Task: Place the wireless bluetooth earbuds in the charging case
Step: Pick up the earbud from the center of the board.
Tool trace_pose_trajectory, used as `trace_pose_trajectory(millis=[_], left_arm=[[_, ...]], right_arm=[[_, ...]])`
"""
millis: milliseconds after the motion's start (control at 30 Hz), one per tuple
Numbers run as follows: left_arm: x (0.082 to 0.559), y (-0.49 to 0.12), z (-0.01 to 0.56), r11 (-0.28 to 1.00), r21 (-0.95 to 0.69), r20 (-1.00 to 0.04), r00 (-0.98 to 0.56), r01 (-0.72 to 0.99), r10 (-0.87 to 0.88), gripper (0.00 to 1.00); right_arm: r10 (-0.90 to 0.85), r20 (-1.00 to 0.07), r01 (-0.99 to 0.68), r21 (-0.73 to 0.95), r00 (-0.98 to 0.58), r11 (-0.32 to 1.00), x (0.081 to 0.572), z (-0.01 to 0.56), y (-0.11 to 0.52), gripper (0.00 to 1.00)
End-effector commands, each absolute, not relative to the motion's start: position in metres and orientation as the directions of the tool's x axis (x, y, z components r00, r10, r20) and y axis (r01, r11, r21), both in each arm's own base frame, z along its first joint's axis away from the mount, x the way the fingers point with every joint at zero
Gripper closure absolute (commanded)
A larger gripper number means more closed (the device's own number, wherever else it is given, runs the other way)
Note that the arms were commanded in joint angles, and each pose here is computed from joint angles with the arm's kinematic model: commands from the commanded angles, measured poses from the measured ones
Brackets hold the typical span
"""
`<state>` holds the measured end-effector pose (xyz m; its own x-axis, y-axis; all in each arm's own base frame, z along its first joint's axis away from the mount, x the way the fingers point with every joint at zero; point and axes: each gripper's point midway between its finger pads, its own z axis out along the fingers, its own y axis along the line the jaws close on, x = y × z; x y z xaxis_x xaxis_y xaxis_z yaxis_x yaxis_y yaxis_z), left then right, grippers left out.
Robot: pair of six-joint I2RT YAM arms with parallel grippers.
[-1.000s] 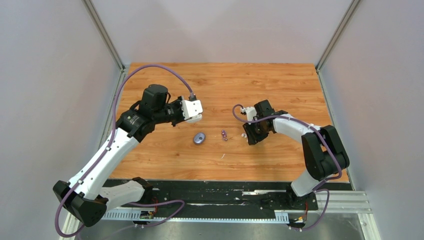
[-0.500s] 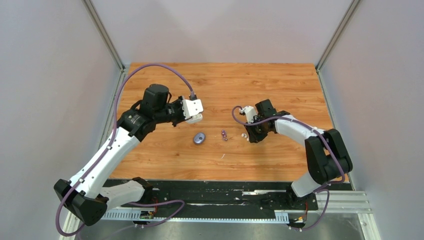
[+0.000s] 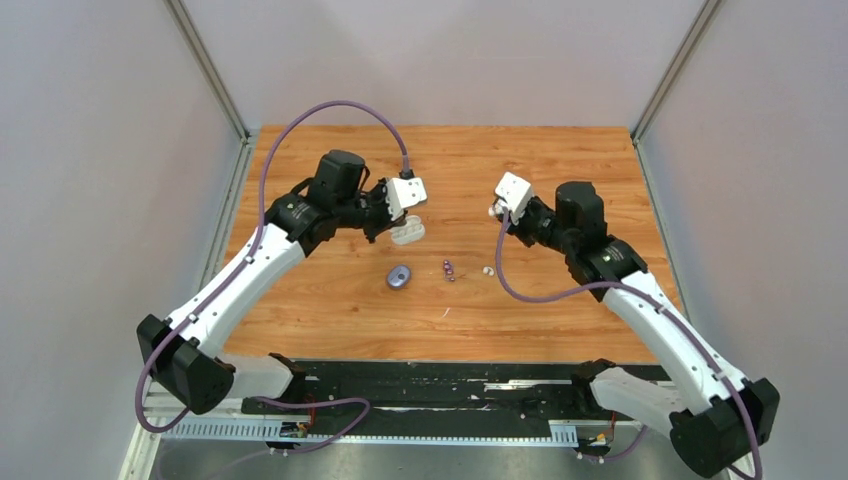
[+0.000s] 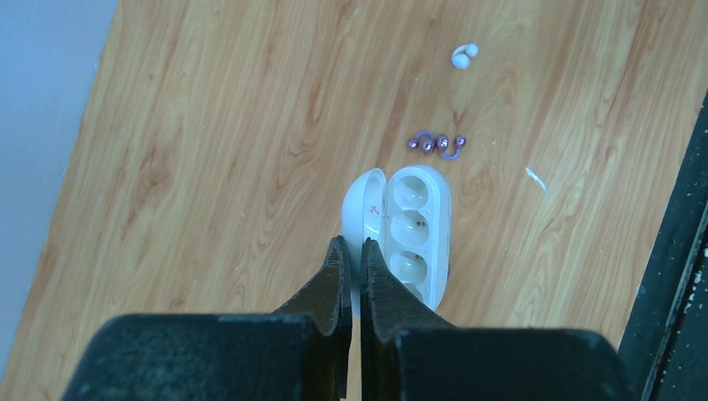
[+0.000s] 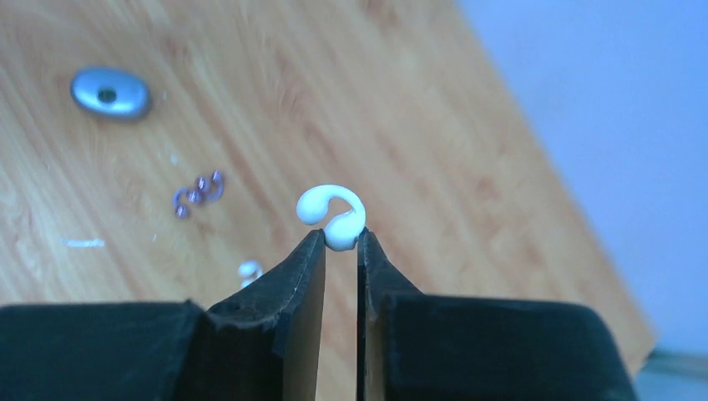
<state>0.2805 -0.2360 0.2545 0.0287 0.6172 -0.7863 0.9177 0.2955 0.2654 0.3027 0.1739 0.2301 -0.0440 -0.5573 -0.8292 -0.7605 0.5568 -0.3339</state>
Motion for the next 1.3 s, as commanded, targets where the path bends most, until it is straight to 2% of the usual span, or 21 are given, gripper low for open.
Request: trace_pose_trajectory(millis=[0,200,500,700,833,1067,1267], left_arm=[[0.278,-0.259,0.285,0.29,0.267,-0.833,0.069,0.919,0.549,1.0],[0.274,-0.279,0.3,0.282,0.281,-0.851,0.102,0.917,0.516,1.0],[0.261,-0.283,0.331,0.3,0.401,-0.868,0.254,0.866,0.426,1.0],[0.257,-0.282,0.337,0.307,0.441,-0.852,0.286,0.843,0.439,1.0],[0.254,-0.279,0.338,0.294,0.522,-0.811,0.358,0.801,0.463,1.0],[0.268,-0.261,0.338,0.305,0.723,-0.657,0.481,0.62,0.58,1.0],[0.28,-0.252,0.346,0.317,0.804,-0.574,0.516,0.503,0.636,1.0]], right_arm=[[-0.503,-0.756,-0.62,-0.643,0.419,0.449,0.3,0.336,0.208,1.0],[-0.431,-0.618,-0.542,-0.786,0.658,0.298,0.258,0.369,0.255,1.0],[-0.325,-0.471,-0.437,-0.882,0.82,0.175,0.216,0.381,0.288,1.0],[-0.332,-0.429,-0.399,-0.903,0.84,0.158,0.213,0.375,0.291,1.0],[-0.344,-0.415,-0.375,-0.909,0.842,0.181,0.213,0.38,0.285,1.0],[-0.398,-0.442,-0.384,-0.897,0.804,0.22,0.207,0.387,0.257,1.0],[-0.442,-0.465,-0.409,-0.885,0.767,0.221,0.203,0.37,0.24,1.0]])
